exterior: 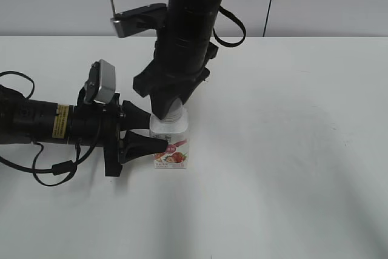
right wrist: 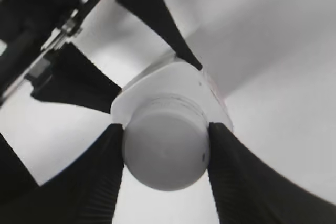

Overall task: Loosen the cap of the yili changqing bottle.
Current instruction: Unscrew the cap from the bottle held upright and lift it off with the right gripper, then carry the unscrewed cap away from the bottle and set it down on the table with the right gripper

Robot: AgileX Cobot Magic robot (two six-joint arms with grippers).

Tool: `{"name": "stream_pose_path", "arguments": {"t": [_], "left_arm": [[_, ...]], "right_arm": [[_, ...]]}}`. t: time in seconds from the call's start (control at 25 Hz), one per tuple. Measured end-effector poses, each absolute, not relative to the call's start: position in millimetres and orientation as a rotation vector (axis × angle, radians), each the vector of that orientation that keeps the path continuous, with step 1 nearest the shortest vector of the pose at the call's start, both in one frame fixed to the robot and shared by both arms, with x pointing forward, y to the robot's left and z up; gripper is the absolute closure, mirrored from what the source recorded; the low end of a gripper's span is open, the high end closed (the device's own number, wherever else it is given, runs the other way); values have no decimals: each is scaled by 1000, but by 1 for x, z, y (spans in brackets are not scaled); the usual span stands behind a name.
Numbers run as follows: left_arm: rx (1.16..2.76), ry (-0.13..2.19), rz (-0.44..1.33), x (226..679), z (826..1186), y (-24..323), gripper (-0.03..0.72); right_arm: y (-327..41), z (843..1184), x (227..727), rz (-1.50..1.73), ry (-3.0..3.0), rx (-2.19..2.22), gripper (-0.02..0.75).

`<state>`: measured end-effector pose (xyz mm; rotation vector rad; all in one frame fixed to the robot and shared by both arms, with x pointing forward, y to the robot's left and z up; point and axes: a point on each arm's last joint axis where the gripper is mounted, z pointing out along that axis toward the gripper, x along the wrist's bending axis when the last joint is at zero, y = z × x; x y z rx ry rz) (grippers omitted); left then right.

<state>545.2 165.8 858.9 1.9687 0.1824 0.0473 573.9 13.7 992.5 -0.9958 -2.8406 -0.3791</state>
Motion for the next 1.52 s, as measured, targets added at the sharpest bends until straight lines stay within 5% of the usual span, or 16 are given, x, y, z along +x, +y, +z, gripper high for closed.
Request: {"name": "stream_pose_path", "arguments": {"t": [0.32,0.72,0.92,1.12,1.4,1.52], "left_arm": [[1970,180,46,545,859,166,323],[1971,181,47,545,859,166,323],[1971,178,46,545,859,166,323],[1971,178,46,545,859,166,323],[1971,178,46,545,859,166,323],[1971,178,46,545,859,166,323]], "right_arm": [[13,993,574,-419,-3111,246,349],[13,996,574,-414,-3120,378,349],[7,1025,569,-467,-3169,377,349],[0,1049,565,-505,-3210,-6,349],[-1,1052,564,-514,-2784,-1303,349],[-1,1052,564,-503,-2625,-1542,349]]}}
